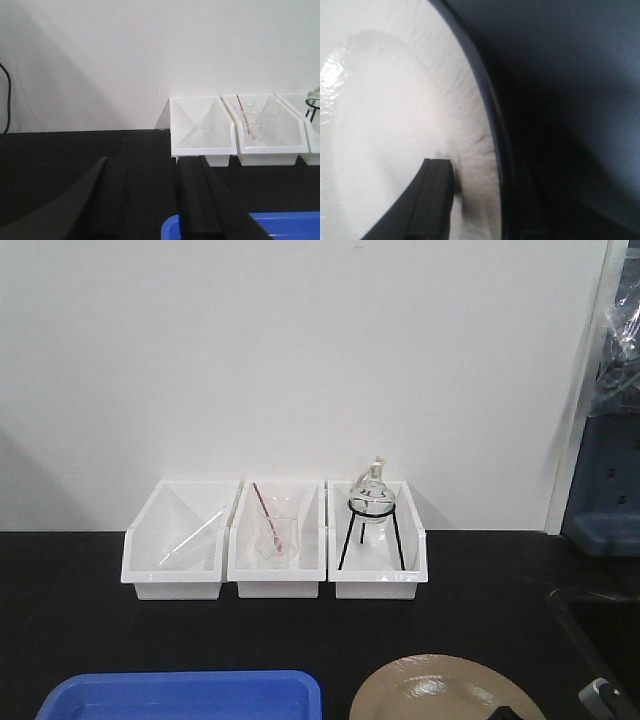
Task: Place disk in tray to left cabinet
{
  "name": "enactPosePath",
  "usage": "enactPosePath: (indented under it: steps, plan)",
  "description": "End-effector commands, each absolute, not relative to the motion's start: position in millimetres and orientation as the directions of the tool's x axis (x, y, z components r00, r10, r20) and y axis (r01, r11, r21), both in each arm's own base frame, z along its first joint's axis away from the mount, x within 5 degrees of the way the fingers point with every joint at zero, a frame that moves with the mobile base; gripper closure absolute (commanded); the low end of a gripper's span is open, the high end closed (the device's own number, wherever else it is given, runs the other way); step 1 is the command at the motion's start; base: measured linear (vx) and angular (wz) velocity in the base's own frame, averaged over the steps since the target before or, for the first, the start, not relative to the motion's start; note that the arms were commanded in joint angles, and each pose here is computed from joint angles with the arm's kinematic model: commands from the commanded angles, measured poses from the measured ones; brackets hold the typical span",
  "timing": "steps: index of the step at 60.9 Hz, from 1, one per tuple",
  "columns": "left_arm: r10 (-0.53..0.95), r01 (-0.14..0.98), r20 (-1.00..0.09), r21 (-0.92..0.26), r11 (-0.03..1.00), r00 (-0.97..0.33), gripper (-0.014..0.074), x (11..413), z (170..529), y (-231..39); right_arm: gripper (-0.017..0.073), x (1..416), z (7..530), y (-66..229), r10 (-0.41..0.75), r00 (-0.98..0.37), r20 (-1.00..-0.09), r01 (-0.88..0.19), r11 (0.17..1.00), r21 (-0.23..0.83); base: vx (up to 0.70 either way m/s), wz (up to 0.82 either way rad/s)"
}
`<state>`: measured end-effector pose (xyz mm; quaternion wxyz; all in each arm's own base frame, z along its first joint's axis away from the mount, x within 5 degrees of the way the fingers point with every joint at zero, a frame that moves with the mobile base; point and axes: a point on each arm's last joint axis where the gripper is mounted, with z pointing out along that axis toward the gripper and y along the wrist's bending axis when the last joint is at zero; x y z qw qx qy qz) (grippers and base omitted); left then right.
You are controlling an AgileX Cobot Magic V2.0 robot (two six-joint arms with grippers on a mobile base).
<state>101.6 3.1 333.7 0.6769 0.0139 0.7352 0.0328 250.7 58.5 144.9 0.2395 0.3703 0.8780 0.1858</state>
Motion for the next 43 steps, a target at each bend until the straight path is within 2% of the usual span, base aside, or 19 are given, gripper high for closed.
enactPosePath:
  steps: [1,4,5,26,36,43]
  plan:
    - [0.065,-0.029,-0.998,0.065,0.997,0.014,0.0217,103.0,348.9,3.0,0.0482,252.4,156.3,59.3,0.714,-0.626,-0.315,0.516,0.682,0.519,0.0,0.0]
    - [0.065,-0.029,-0.998,0.065,0.997,0.014,0.0217,103.0,348.9,3.0,0.0531,251.6,159.8,59.4,0.713,-0.624,-0.319,0.509,0.681,0.526,0.0,0.0]
    - [0.065,-0.029,-0.998,0.065,0.997,0.014,0.0217,103.0,348.9,3.0,0.0573,250.3,169.7,58.9,0.714,-0.612,-0.34,0.487,0.678,0.55,0.0,0.0]
    - [0.065,-0.029,-0.998,0.065,0.997,0.014,0.0217,103.0,348.9,3.0,0.0568,242.0,220.8,53.2,0.742,-0.491,-0.457,0.355,0.649,0.673,0.0,0.0]
    - [0.065,-0.029,-0.998,0.065,0.997,0.014,0.0217,103.0,348.9,3.0,0.0565,235.9,239.3,51.0,0.752,-0.445,-0.486,0.302,0.637,0.709,0.0,0.0]
    - [0.065,-0.029,-0.998,0.065,0.997,0.014,0.0217,103.0,348.9,3.0,0.0565,235.0,247.9,48.5,0.802,-0.378,-0.462,0.299,0.578,0.759,0.0,0.0]
